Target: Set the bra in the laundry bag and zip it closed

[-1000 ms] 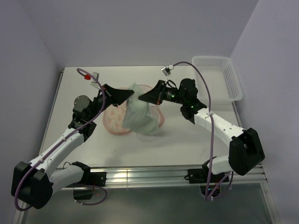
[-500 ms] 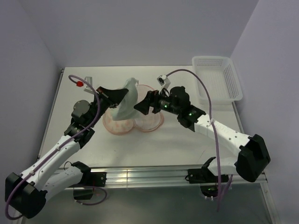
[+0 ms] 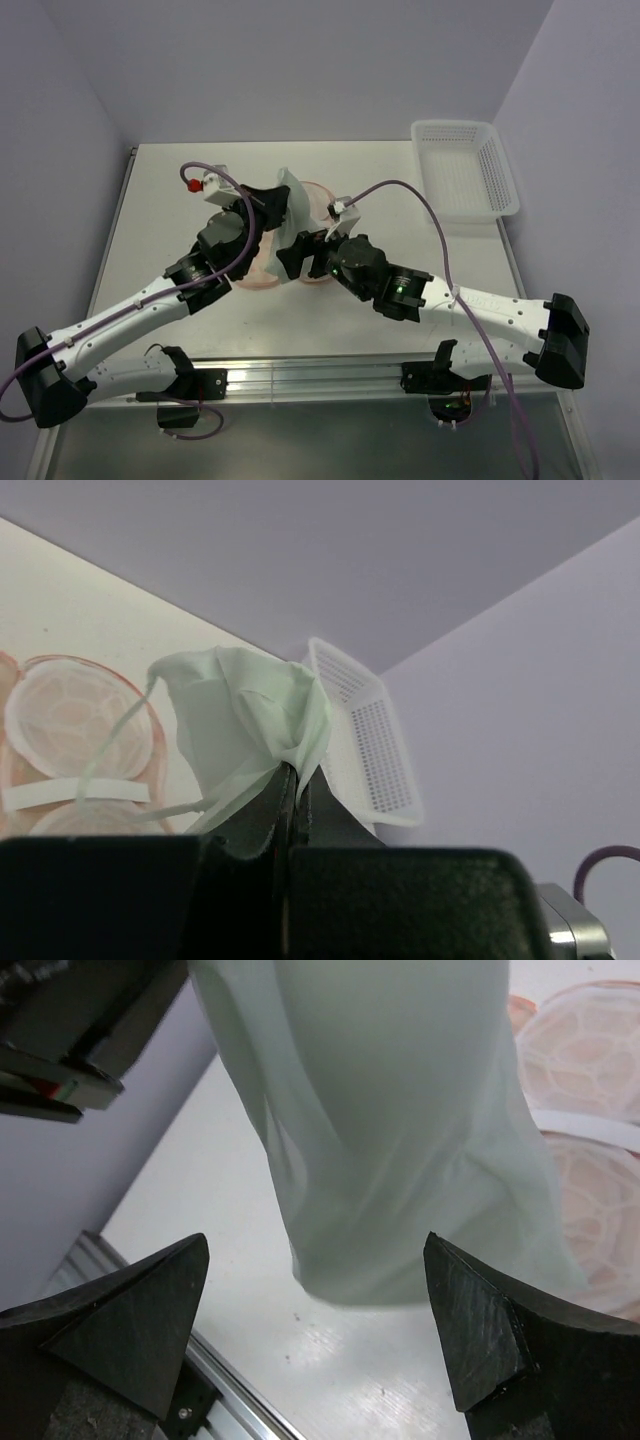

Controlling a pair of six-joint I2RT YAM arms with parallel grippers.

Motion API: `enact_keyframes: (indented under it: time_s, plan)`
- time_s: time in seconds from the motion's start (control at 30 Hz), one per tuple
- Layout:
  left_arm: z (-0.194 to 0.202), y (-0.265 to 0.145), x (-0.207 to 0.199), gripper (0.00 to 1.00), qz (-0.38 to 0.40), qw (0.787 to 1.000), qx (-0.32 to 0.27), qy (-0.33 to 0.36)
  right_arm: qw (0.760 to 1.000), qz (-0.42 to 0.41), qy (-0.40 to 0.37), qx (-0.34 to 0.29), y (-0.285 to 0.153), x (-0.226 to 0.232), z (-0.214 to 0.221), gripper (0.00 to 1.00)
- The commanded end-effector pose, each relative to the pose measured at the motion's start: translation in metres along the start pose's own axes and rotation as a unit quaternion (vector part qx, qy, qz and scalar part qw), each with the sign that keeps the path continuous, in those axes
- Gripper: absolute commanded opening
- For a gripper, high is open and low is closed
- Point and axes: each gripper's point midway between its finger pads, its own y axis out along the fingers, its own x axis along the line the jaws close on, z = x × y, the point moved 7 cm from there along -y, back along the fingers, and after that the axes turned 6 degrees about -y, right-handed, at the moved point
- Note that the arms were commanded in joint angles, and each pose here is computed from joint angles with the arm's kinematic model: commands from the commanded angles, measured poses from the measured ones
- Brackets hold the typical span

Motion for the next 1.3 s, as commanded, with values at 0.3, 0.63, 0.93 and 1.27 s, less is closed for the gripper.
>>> enact_keyframes:
  time_s: [0.3, 0.63, 0.93, 1.27]
  plan:
    - [-0.007, -0.012, -0.009, 0.0, -0.011, 0.999, -0.043, -0.017, 0.993, 0.103, -0.058, 0.026, 0.023, -0.005, 0.024, 0.89]
    - [-0.019, -0.031, -0.009, 0.0, 0.018, 0.998, -0.039, -0.039, 0.998, -0.013, -0.055, -0.001, -0.006, 0.008, 0.018, 0.98]
    - [-0.009, -0.038, -0.013, 0.0, 0.048, 0.995, 0.004, -0.086, 0.996, -0.054, -0.072, 0.024, 0.015, 0.028, 0.027, 1.0]
    - [-0.008, -0.046, -0.006, 0.0, 0.046, 0.994, 0.01, -0.097, 0.996, 0.051, -0.067, -0.006, 0.03, 0.008, 0.025, 0.3]
